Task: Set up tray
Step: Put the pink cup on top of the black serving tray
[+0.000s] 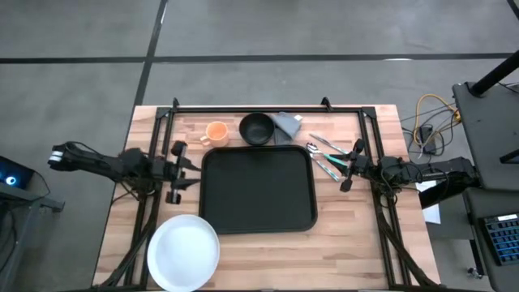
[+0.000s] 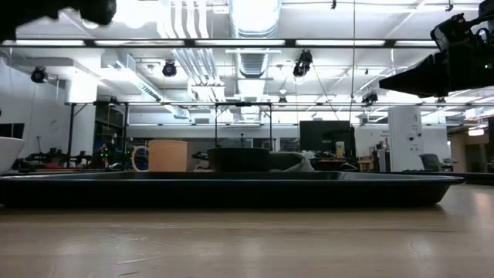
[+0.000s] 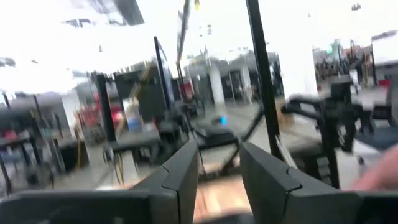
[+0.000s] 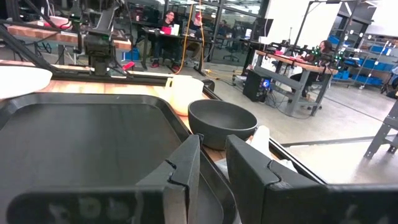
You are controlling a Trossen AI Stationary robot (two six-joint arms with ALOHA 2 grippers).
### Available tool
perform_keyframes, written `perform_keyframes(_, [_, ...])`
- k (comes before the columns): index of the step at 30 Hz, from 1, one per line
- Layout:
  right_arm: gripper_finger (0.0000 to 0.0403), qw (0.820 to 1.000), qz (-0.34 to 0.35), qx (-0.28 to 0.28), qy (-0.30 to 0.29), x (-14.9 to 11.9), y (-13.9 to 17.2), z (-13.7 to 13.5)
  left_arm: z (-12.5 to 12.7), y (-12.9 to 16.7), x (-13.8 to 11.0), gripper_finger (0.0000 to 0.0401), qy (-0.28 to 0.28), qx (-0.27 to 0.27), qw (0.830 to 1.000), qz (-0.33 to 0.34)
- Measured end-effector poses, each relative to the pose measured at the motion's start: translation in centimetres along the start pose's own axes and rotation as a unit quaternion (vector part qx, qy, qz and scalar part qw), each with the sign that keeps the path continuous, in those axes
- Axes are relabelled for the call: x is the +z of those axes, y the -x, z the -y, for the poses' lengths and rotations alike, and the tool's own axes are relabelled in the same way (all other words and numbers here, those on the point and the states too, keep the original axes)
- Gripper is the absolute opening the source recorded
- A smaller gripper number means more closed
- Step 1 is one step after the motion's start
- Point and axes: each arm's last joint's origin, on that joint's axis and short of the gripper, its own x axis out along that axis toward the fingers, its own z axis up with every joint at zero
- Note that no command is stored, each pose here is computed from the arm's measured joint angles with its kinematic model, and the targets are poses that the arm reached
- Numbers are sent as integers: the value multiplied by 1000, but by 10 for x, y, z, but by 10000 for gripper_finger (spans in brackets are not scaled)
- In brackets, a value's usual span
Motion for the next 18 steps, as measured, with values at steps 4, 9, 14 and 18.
perform_keyframes(4, [68,1000,0,0,0,0,0,0,-5,-4,27,101,8,4,1000,23])
perform_keyframes(9, [68,1000,0,0,0,0,0,0,-15,-4,46,102,44,85,995,-39])
perform_keyframes(14, [68,1000,0,0,0,0,0,0,-25,-4,43,101,71,275,952,-115])
perform_keyframes(18, [68,1000,0,0,0,0,0,0,-29,-3,39,101,76,369,918,-125])
